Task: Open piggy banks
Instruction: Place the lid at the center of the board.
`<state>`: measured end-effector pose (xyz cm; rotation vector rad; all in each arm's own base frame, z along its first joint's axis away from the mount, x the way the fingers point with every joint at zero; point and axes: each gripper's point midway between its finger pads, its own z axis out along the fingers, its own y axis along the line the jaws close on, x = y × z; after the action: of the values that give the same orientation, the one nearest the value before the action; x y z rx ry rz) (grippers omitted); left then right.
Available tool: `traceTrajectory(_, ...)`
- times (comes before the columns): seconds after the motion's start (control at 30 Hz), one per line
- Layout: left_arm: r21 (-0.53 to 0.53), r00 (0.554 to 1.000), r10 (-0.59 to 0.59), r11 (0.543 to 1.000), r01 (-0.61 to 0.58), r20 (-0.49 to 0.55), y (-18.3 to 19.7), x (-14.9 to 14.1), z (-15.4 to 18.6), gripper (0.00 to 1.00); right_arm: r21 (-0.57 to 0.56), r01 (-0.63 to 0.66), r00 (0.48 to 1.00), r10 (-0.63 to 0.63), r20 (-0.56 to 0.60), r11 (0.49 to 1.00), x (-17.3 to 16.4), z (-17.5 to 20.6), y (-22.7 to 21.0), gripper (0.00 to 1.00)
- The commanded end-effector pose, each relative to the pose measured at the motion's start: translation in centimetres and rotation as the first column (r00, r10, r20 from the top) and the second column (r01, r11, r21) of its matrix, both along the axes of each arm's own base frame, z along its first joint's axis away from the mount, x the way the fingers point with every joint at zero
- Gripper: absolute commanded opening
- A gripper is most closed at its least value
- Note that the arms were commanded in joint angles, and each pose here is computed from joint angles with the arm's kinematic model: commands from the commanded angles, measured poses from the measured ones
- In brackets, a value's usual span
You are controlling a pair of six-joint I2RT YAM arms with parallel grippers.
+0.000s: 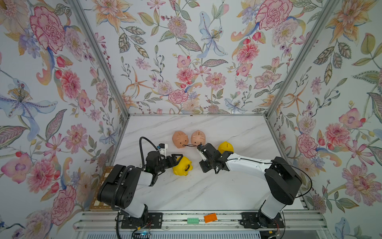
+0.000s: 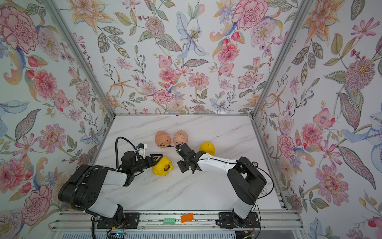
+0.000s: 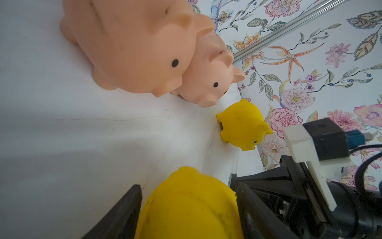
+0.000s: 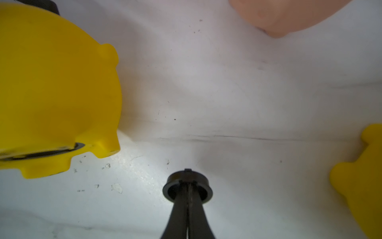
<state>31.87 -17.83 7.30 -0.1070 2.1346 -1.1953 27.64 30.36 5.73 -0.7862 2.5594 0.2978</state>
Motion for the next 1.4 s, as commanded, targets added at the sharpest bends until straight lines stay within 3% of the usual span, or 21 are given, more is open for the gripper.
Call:
traceTrajectory(0.0,0.156,0.947,0.006,0.987,0.047,-0.322,1.6,-6.1,-8.8,0.74,-0.050,0.033,0.996,-0.037,-0.080,0.998,-0.6,-0.9,-0.9,0.00)
traceTrajectory(0.37,0.151,0.946,0.004,0.987,0.048,-0.323,1.5,-6.1,-8.8,0.74,-0.034,0.034,0.989,-0.038,-0.141,0.999,-0.3,-2.3,0.0,0.05)
traceTrajectory(0.67,0.150,0.946,0.004,0.988,0.047,-0.324,1.5,-6.1,-8.8,0.75,-0.020,0.039,0.993,-0.041,-0.108,0.999,0.2,-1.6,0.3,0.18)
traceTrajectory(0.77,0.150,0.947,0.004,0.987,0.047,-0.322,1.5,-6.1,-8.8,0.74,0.060,0.028,0.998,-0.025,-0.051,0.998,0.4,0.6,0.7,0.29)
traceTrajectory(0.83,0.150,0.946,0.003,0.988,0.048,-0.324,1.5,-6.1,-8.8,0.74,0.161,-0.020,0.999,0.024,-0.024,0.987,-0.4,2.6,1.3,0.41)
traceTrajectory(0.93,0.151,0.947,0.006,0.987,0.045,-0.322,1.5,-6.0,-8.8,0.74,0.339,-0.109,0.991,0.131,-0.042,0.935,-2.7,5.0,2.7,0.61)
traceTrajectory(1.1,0.150,0.947,0.008,0.988,0.043,-0.320,1.5,-6.0,-8.8,0.74,0.592,-0.169,0.963,0.261,-0.073,0.788,-6.1,8.5,5.1,0.88)
traceTrajectory(1.17,0.148,0.948,0.011,0.988,0.039,-0.318,1.6,-5.9,-8.7,0.74,0.640,-0.186,0.949,0.304,-0.079,0.746,-7.3,9.1,6.2,0.93)
traceTrajectory(1.37,0.144,0.951,0.016,0.989,0.031,-0.308,1.6,-5.6,-8.4,0.75,0.759,-0.152,0.946,0.315,-0.073,0.633,-8.6,10.5,8.8,0.94)
